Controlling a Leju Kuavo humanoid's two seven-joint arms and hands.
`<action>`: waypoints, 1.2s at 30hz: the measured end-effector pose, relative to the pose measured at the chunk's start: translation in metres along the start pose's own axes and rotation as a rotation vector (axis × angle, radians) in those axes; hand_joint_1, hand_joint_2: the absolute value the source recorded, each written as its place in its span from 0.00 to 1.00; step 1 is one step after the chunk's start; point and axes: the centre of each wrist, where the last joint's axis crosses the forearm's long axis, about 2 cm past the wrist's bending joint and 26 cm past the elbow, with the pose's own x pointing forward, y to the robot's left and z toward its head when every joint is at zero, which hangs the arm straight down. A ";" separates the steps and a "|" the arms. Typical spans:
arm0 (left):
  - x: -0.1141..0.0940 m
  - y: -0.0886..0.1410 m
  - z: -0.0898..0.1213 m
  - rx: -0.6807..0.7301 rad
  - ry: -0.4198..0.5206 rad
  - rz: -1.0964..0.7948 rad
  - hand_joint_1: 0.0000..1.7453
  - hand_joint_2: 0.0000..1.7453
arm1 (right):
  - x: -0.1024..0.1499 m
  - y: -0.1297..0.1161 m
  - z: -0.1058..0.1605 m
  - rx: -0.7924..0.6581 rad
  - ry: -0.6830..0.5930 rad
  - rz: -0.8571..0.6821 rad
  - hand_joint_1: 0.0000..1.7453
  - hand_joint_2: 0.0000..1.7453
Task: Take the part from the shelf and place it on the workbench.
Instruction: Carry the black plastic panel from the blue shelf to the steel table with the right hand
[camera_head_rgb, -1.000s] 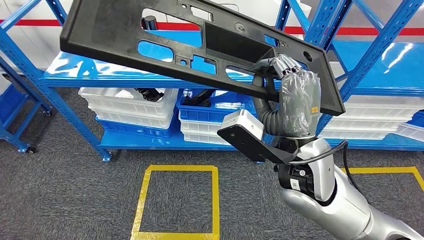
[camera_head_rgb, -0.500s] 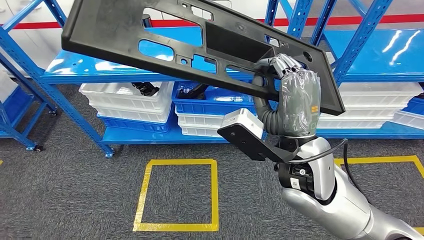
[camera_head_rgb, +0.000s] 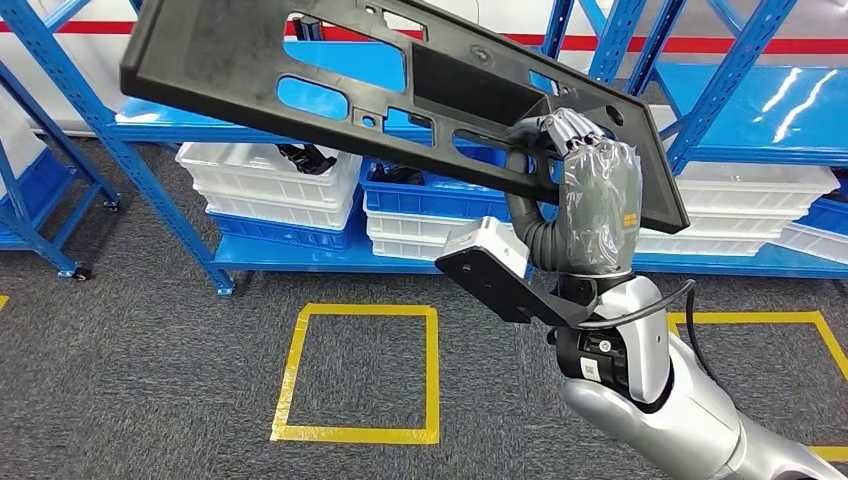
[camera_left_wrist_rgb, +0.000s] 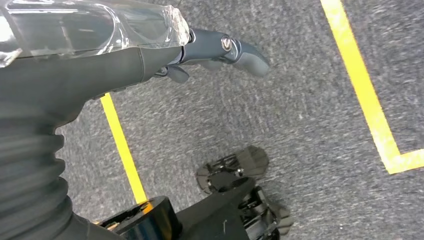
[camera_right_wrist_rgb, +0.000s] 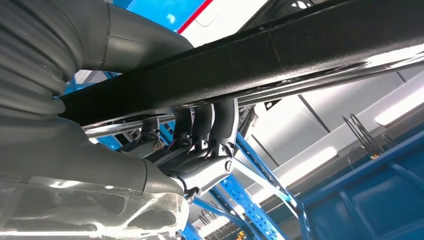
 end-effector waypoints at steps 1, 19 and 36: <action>0.000 0.000 0.000 0.000 0.001 0.001 0.00 1.00 | 0.000 0.000 0.000 0.001 0.001 0.000 1.00 1.00; -0.001 0.002 -0.001 0.009 0.003 0.009 0.00 1.00 | 0.003 0.002 -0.001 0.001 0.002 -0.010 1.00 1.00; 0.002 0.005 -0.003 0.018 -0.006 0.012 0.00 1.00 | 0.001 0.005 -0.003 0.052 0.029 -0.091 1.00 1.00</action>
